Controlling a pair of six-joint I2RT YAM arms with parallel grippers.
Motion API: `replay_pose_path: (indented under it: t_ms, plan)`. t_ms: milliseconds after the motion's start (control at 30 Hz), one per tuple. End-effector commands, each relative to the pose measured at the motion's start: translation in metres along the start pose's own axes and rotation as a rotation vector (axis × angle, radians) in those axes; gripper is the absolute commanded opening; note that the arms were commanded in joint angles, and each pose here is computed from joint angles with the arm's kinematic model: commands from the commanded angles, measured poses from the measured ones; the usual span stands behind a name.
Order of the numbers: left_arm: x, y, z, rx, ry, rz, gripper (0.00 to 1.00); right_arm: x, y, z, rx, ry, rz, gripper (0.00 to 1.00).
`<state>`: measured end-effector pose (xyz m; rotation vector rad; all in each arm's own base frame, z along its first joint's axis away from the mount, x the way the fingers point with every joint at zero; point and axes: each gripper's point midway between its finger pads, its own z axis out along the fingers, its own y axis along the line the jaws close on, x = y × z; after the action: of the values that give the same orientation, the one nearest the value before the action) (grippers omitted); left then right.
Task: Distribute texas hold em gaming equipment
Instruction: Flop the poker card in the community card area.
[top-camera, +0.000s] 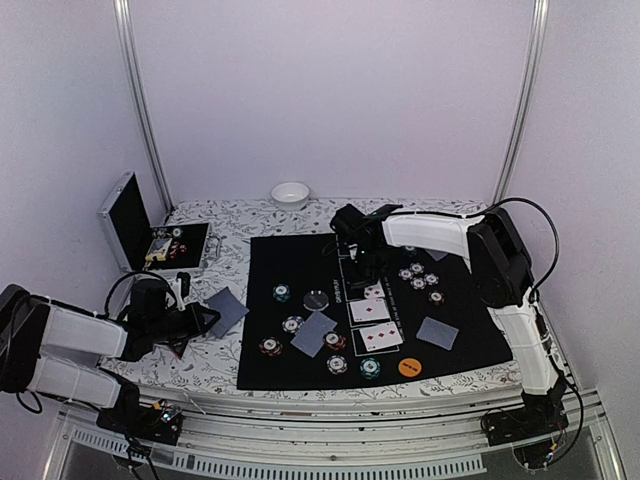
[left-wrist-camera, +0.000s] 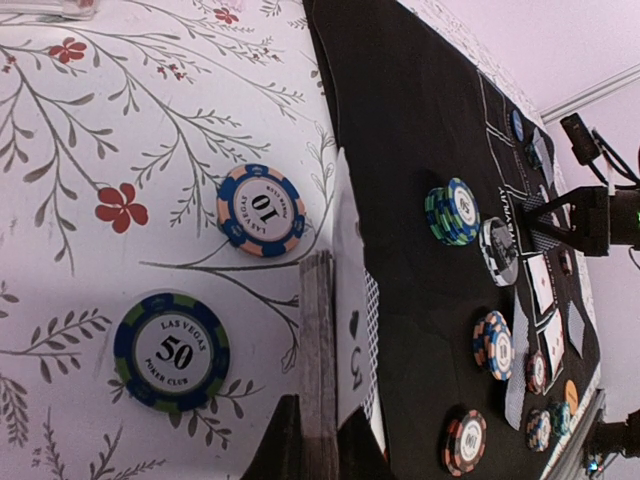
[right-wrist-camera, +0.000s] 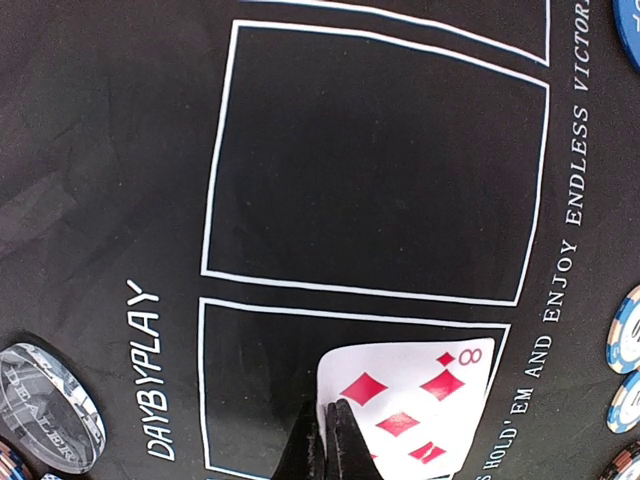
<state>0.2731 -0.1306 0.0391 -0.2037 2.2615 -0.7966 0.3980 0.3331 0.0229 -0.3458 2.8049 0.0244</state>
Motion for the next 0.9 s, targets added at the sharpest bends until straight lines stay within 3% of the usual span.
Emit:
replay_pose_path:
  t_ms: [0,100,200,300,633,867]
  plan:
    - [0.002,0.006,-0.002,-0.018,-0.004,0.009,0.0,-0.012,0.001,-0.008,-0.029,-0.027,0.025,0.02]
    - [0.001,0.005,-0.003,-0.016,-0.007,0.01,0.0,-0.002,-0.002,0.011,-0.007,0.011,0.019,0.04]
    - [0.001,0.005,-0.003,-0.018,-0.009,0.011,0.0,-0.001,0.001,0.011,-0.019,0.017,0.018,0.25]
    - [0.001,0.006,-0.002,-0.022,-0.007,0.012,0.0,-0.001,0.006,0.01,-0.05,0.019,0.016,0.37]
    - [0.002,0.006,-0.001,-0.023,0.0,0.01,0.0,-0.013,0.034,0.001,-0.214,-0.013,0.022,0.47]
    - [-0.003,-0.001,-0.005,0.005,-0.021,0.022,0.0,-0.051,0.051,-0.059,-0.362,-0.168,-0.001,0.61]
